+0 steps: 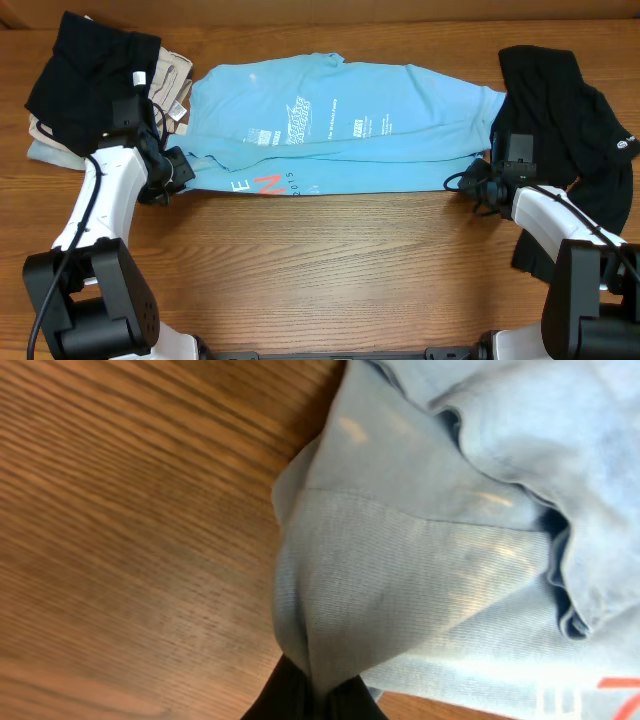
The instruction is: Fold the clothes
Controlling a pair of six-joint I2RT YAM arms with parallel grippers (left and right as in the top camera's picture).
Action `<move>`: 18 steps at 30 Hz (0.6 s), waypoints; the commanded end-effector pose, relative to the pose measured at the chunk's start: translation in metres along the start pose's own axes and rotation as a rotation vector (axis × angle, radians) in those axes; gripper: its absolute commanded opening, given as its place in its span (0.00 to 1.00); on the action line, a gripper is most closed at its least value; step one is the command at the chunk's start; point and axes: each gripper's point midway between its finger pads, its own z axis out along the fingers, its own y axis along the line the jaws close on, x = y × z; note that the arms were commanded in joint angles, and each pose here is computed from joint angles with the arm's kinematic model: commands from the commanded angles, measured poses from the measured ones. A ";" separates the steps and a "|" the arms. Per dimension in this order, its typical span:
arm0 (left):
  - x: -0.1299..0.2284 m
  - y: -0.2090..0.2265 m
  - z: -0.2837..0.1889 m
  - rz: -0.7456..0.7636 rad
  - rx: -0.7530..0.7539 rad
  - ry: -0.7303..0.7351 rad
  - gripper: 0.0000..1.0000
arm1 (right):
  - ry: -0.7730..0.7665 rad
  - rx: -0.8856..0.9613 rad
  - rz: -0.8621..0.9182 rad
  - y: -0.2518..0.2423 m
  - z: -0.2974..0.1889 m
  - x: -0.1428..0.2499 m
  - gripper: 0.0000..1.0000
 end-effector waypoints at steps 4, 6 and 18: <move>-0.013 -0.001 -0.027 0.070 -0.006 -0.006 0.04 | 0.005 0.017 -0.002 -0.002 0.001 0.002 0.07; -0.008 0.004 -0.040 0.109 -0.030 0.031 0.04 | 0.094 0.068 0.002 -0.012 -0.007 0.016 0.04; 0.033 0.041 -0.101 0.150 -0.210 0.240 0.04 | 0.334 0.247 0.115 -0.057 -0.138 0.024 0.04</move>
